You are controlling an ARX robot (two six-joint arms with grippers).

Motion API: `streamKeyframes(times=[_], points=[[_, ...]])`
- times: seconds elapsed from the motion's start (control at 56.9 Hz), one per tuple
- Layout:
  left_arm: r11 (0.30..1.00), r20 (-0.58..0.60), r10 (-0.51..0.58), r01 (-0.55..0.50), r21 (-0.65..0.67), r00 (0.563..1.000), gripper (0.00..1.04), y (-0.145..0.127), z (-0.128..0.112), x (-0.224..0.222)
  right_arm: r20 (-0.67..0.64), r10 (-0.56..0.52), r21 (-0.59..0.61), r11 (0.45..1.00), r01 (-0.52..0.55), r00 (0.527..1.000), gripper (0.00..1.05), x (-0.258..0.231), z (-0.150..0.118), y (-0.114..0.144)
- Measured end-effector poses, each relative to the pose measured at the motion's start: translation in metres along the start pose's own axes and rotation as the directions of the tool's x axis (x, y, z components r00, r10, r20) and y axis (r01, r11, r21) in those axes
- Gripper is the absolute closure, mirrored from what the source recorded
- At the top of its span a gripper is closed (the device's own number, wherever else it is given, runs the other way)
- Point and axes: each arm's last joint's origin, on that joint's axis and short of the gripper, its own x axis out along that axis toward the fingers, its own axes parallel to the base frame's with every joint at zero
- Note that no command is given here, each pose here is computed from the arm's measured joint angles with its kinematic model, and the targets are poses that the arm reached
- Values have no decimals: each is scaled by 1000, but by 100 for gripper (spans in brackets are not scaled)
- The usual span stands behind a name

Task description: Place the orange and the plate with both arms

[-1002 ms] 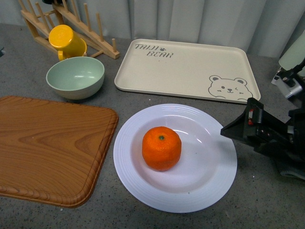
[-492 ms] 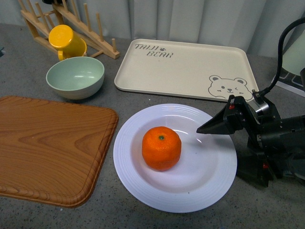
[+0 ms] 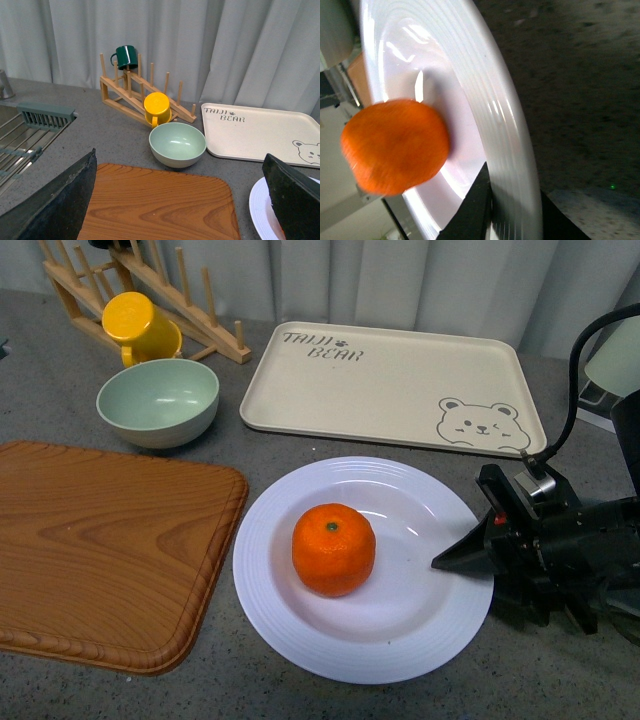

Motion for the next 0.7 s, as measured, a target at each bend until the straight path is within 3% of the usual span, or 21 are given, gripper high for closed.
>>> streamKeyframes(times=[0.088, 0.44, 0.703], points=[[1000, 0, 0, 0, 0, 1000, 7, 0, 0, 0, -7, 22, -30, 999, -22, 1000, 101, -1, 3, 5], [1000, 0, 0, 0, 0, 1000, 7, 0, 0, 0, 6, 56, -53, 997, -56, 998, 101, -1, 3, 6], [1000, 0, 0, 0, 0, 1000, 7, 0, 0, 0, 87, 178, -96, 981, -170, 980, 101, -12, 2, 14]])
